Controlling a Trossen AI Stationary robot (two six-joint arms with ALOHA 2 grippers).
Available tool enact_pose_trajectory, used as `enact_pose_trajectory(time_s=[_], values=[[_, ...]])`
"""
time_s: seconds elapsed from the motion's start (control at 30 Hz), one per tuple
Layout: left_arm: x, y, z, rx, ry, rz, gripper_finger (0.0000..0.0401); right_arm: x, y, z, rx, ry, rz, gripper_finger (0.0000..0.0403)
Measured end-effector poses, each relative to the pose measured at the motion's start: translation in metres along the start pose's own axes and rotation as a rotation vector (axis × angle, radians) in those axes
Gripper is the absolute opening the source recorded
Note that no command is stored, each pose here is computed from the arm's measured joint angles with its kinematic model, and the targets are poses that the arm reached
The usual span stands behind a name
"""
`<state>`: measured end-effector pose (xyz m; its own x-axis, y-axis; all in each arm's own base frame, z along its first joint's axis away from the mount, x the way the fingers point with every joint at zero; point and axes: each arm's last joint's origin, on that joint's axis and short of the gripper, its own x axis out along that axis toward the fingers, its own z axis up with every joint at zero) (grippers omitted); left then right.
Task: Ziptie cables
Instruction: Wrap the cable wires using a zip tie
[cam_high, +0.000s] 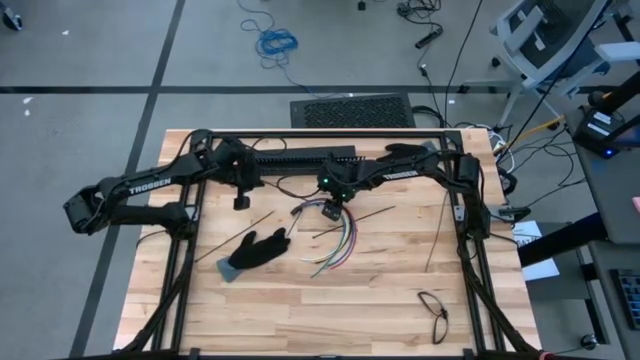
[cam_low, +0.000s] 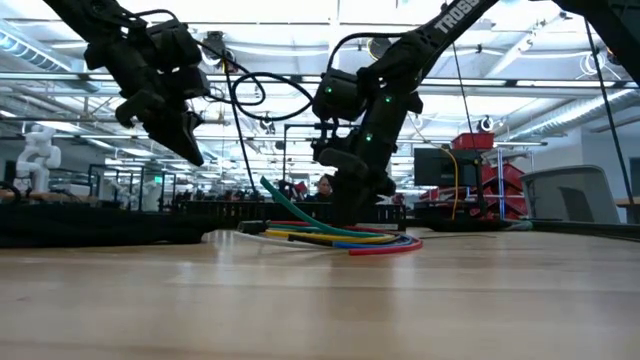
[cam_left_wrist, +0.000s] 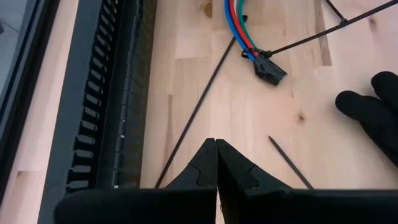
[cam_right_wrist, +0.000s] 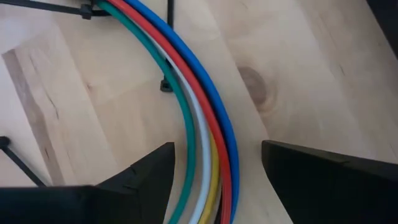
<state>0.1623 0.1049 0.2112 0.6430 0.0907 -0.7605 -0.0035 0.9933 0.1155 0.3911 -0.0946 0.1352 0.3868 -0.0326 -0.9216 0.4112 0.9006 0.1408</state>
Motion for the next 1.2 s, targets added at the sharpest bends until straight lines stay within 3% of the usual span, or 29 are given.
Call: enact_pose_trajectory(time_s=[0.13,0.33,0.4,0.97,1.2], values=[[0.000,0.000,0.000,-0.001,0.006,0.005,0.0001,0.013,-0.001,-0.008,0.004,0.085,-0.026,0.0198],[0.000,0.000,-0.002,-0.025,0.029,0.011,0.0001,0.023,0.014,-0.014,-0.015,0.090,-0.042,0.0043],[0.000,-0.001,-0.002,-0.034,0.035,0.008,0.0001,0.022,0.018,-0.015,0.002,0.084,-0.037,0.0017],[0.000,-0.002,-0.005,-0.053,0.057,-0.004,0.0001,0.023,0.077,-0.034,0.022,0.090,0.029,0.0012],[0.003,-0.010,0.002,-0.089,0.031,-0.032,0.0001,0.022,0.097,-0.043,0.035,0.140,0.138,0.0010]])
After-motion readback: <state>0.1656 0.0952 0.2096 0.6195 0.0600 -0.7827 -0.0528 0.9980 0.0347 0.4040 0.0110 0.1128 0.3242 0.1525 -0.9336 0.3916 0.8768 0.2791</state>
